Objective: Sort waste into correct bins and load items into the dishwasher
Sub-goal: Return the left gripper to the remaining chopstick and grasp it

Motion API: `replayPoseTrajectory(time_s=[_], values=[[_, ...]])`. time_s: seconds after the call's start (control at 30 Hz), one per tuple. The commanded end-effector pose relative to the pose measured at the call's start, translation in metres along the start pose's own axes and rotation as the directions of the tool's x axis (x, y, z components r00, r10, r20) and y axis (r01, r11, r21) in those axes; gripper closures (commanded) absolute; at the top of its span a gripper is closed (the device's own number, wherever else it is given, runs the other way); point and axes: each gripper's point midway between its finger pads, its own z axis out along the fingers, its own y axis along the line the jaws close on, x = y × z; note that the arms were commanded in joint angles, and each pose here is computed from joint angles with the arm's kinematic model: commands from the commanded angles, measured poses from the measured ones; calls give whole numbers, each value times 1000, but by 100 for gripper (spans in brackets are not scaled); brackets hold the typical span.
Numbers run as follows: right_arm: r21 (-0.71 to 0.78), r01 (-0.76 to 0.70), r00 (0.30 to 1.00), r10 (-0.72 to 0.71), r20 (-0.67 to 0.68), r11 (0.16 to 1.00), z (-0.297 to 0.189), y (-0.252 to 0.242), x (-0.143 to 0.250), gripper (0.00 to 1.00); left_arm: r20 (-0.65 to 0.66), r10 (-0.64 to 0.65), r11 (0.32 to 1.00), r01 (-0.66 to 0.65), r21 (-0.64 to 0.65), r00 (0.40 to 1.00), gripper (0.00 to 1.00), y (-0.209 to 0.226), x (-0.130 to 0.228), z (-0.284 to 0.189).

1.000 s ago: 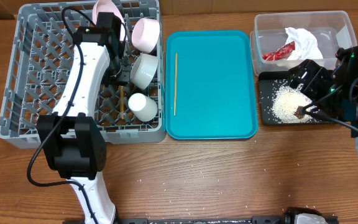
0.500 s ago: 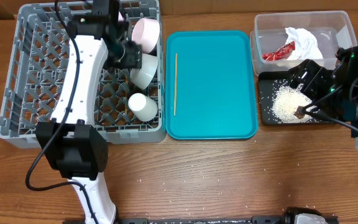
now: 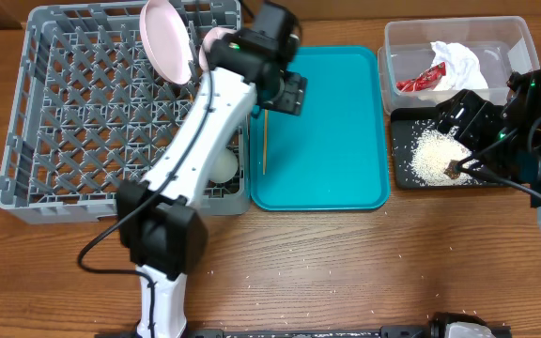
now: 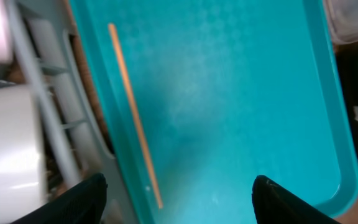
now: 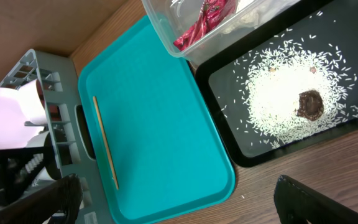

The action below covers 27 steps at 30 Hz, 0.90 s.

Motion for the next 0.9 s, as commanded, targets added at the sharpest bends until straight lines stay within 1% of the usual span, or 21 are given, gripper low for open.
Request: replayPoseTrajectory(time_s=[0.0,0.33,0.63,0.73,0.87], values=[[-3,2,1000,-2,16,1000,-3,1,-4,0,-23,-57,993,54,-109,998,25,8,4,33],[-3,2,1000,-2,16,1000,-3,1,-4,0,-123,-69,986,49,-161,990,26,22,22,106],[-3,2,1000,-2,16,1000,-3,1,-4,0,-137,-68,985,45,-167,988,28,23,27,133],[-3,2,1000,-2,16,1000,-3,1,-4,0,-140,-122,972,90,-217,983,25,32,32,143],[-3,2,1000,-2,16,1000,-3,1,-4,0,-154,-135,968,97,-231,979,25,34,38,153]])
